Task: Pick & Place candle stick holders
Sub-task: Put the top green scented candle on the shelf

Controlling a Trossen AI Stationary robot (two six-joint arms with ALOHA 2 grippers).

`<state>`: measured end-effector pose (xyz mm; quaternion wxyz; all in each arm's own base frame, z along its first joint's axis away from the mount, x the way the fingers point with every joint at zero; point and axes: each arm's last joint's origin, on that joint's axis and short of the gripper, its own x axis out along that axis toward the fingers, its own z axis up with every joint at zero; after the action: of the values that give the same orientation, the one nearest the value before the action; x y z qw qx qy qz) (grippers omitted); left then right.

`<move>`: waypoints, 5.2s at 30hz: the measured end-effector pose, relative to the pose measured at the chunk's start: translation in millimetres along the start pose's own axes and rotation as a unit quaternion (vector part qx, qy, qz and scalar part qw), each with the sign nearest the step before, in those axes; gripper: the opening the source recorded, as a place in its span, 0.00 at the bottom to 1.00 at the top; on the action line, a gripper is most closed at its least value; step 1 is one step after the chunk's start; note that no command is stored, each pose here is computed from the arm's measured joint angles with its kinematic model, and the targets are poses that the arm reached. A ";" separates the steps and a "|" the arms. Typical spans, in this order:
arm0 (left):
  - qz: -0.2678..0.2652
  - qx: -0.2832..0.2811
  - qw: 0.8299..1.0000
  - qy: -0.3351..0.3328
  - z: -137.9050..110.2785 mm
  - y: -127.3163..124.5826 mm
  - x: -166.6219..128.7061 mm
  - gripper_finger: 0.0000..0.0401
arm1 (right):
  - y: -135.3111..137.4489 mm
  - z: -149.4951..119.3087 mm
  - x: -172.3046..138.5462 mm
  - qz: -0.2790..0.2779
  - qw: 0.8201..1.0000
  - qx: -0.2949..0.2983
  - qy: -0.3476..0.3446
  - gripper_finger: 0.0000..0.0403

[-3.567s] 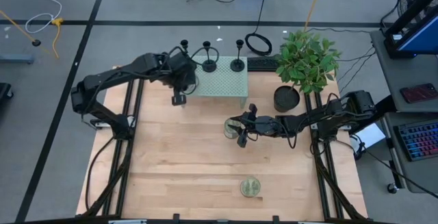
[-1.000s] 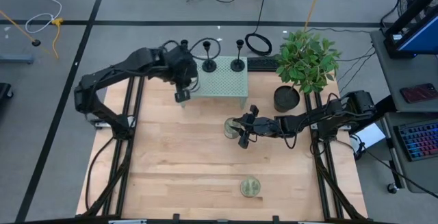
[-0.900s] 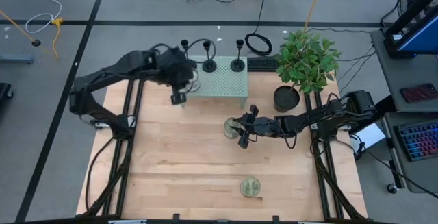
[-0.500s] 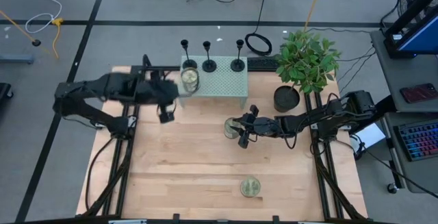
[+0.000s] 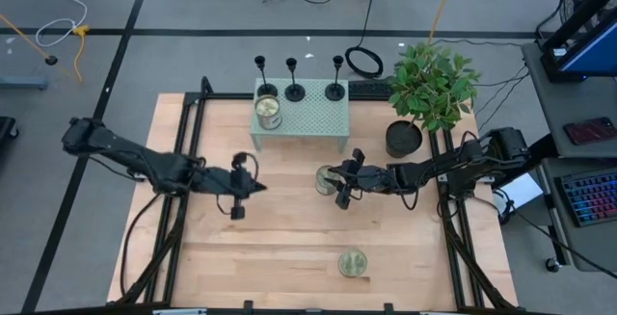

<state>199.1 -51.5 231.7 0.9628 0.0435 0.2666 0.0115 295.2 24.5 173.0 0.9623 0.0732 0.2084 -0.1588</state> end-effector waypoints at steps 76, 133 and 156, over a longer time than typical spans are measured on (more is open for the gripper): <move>0.015 -0.041 0.998 -0.046 -53.7 -0.6 15.7 0.17 | 8.0 -19.4 3.5 0.084 0.988 -0.102 0.078 0.32; 0.014 -0.009 0.997 -0.079 -47.0 -0.9 14.9 0.17 | -65.8 189.5 64.2 -0.025 0.989 -0.111 0.094 0.00; 0.013 -0.016 0.997 -0.079 -47.0 -1.0 14.9 0.17 | -88.7 195.3 64.8 -0.026 0.993 -0.084 0.080 0.20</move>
<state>187.7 -48.1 183.9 0.9812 0.0326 0.1886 0.0243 395.1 -117.1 315.1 0.9409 -0.0012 0.2988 -0.1592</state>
